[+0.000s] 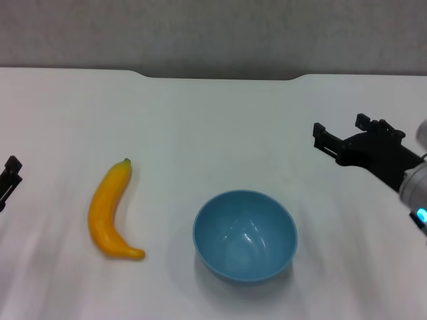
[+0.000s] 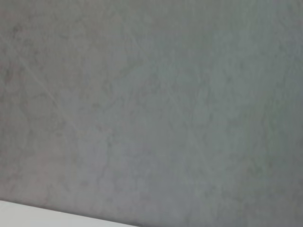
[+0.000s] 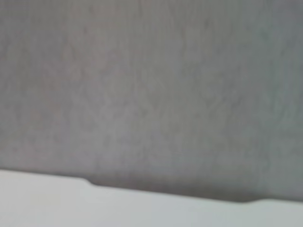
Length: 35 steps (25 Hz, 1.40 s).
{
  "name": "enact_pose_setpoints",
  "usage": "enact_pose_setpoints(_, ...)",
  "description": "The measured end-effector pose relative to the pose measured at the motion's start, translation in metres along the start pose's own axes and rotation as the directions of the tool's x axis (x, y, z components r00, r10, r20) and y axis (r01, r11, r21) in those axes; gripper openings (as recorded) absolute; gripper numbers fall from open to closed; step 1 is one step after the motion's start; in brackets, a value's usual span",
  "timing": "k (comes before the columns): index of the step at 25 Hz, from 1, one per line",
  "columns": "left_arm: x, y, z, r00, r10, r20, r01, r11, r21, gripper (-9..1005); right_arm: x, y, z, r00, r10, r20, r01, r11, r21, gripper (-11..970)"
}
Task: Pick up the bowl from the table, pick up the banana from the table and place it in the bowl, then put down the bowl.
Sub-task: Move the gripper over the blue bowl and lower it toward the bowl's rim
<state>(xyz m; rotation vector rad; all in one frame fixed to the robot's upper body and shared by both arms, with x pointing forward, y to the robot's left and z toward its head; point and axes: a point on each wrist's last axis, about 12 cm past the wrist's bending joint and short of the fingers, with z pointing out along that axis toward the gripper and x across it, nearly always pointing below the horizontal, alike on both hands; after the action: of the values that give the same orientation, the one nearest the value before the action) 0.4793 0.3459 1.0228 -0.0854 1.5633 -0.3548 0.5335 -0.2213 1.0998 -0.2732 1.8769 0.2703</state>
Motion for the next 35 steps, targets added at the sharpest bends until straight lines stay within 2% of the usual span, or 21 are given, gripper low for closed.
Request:
enact_pose_setpoints(4,-0.003,-0.002,0.003,1.0,-0.021,0.008,0.021,1.0,0.015,860,-0.011,-0.011,0.011,0.985,0.082,-0.153,-0.096,0.992,-0.083,861)
enact_pose_setpoints(7,-0.004,-0.002,0.004,1.0,-0.022,0.004,0.021,1.0,0.02,860,-0.014,-0.015,0.021,0.961,0.079,-0.264,-0.105,0.991,-0.085,861)
enact_pose_setpoints(9,-0.003,-0.002,0.005,1.0,-0.02,-0.003,0.02,1.0,0.019,859,-0.016,-0.013,0.029,0.943,0.033,-0.332,-0.059,0.996,-0.07,860)
enact_pose_setpoints(13,-0.002,-0.003,0.006,1.0,-0.018,-0.012,0.018,1.0,0.015,860,-0.017,0.001,0.037,0.898,-0.084,-0.432,0.066,0.996,-0.057,856)
enact_pose_setpoints(18,-0.002,-0.003,0.006,1.0,-0.017,-0.013,0.018,1.0,0.015,860,-0.019,0.021,0.04,0.892,-0.146,-0.429,0.114,0.988,-0.1,750)
enact_pose_setpoints(22,-0.001,-0.003,0.006,1.0,-0.017,-0.014,0.017,1.0,0.015,860,-0.015,0.039,0.038,0.898,-0.151,-0.412,0.102,0.985,-0.138,745)
enact_pose_setpoints(26,-0.002,-0.003,0.006,1.0,-0.016,-0.014,0.016,1.0,0.014,860,-0.006,0.05,0.035,0.883,-0.178,-0.433,0.112,0.979,-0.172,747)
enact_pose_setpoints(35,-0.002,-0.002,0.006,1.0,-0.014,-0.015,0.014,1.0,0.011,859,0.001,0.044,0.031,0.872,-0.158,-0.464,0.098,0.984,-0.15,746)
